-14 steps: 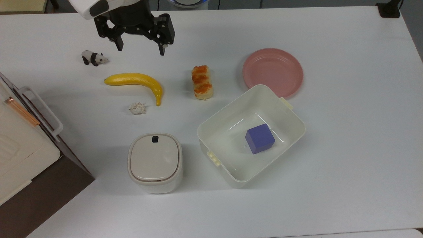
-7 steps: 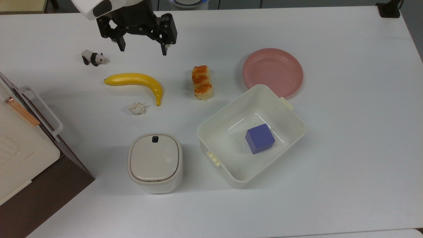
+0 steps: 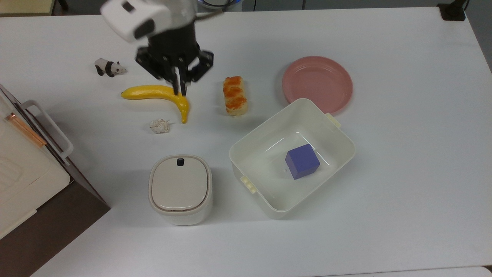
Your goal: Open the trash can
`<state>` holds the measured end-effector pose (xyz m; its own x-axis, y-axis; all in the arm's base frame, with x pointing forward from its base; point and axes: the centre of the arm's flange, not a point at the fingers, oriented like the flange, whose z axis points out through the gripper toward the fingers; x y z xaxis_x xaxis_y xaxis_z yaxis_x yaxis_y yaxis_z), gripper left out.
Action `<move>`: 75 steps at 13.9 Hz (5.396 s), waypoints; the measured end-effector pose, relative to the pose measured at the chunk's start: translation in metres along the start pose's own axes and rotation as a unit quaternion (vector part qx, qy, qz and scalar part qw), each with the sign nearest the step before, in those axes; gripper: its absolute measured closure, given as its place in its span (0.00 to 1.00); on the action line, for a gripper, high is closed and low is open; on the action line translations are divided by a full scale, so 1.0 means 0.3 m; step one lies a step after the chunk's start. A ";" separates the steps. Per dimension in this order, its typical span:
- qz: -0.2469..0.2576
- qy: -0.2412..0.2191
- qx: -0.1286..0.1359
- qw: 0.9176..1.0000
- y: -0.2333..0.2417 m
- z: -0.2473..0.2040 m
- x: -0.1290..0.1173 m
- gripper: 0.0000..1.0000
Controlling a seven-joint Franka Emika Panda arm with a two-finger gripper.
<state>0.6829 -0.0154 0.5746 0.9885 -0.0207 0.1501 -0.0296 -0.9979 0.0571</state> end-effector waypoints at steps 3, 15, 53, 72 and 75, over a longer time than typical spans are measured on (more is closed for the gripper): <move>-0.001 0.028 -0.011 1.000 -0.065 0.102 0.059 0.99; -0.009 0.068 -0.057 0.996 0.002 0.330 0.151 0.99; -0.041 0.060 -0.095 0.993 -0.050 0.479 0.164 0.99; 0.086 0.021 0.060 0.994 0.197 -0.063 0.021 0.99; 0.070 -0.006 0.070 0.995 0.198 -0.167 -0.035 0.99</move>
<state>0.6633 -0.0713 0.6258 0.9777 -0.1606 0.1352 -0.1475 -0.9838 -0.1019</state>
